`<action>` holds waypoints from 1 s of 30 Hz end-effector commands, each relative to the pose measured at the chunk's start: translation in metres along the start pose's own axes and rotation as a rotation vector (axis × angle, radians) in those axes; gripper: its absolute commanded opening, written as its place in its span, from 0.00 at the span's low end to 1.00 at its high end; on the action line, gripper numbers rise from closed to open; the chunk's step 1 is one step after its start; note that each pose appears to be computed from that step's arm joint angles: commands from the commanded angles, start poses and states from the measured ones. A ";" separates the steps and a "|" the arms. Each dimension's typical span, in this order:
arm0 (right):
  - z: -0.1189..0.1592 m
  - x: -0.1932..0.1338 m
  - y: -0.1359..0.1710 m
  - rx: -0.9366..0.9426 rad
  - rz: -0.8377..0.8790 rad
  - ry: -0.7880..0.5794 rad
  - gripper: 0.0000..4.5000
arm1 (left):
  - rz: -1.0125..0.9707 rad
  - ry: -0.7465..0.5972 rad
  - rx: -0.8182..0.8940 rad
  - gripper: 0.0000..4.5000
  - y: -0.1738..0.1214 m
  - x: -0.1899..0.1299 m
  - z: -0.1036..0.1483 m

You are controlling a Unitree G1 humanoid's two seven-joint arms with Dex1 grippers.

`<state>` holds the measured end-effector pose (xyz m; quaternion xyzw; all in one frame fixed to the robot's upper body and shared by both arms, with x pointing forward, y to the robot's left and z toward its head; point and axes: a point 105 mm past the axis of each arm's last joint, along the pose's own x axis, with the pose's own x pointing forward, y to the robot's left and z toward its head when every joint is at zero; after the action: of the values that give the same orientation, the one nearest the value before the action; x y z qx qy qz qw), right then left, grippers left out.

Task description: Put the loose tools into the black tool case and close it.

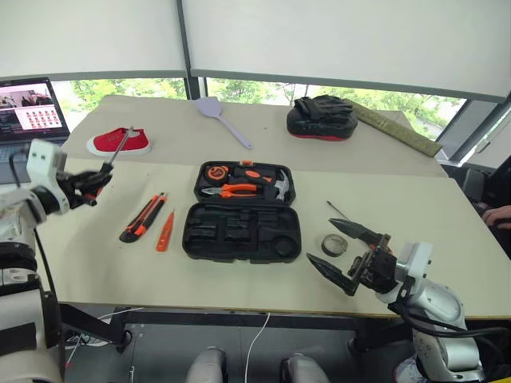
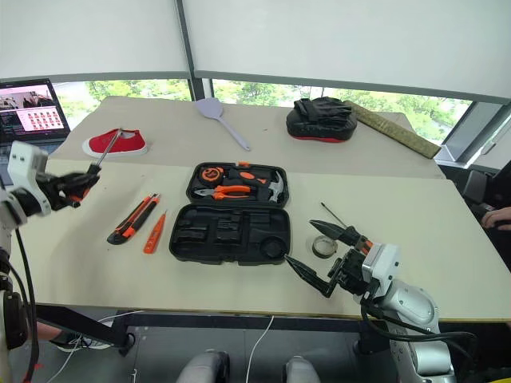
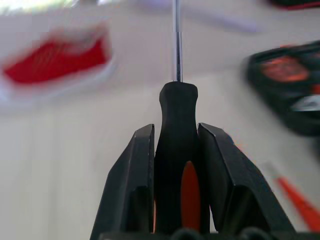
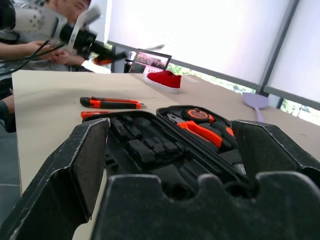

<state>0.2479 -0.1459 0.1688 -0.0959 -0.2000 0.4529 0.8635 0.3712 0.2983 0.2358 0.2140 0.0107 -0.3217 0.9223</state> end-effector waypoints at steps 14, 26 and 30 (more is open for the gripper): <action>0.003 -0.010 -0.021 0.030 0.045 0.124 1.00 | -0.474 0.173 0.676 0.20 -0.113 0.120 -0.008; 0.006 -0.012 -0.019 0.032 -0.002 0.120 1.00 | -0.469 0.175 0.653 0.31 -0.122 0.133 -0.020; 0.007 -0.012 -0.019 0.038 -0.005 0.111 1.00 | -0.449 0.010 0.587 0.63 -0.129 0.136 0.001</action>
<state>0.2567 -0.1669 0.1666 -0.1037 -0.1206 0.4500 0.8787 0.4018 0.1385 0.1444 0.4955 0.0287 -0.5039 0.7070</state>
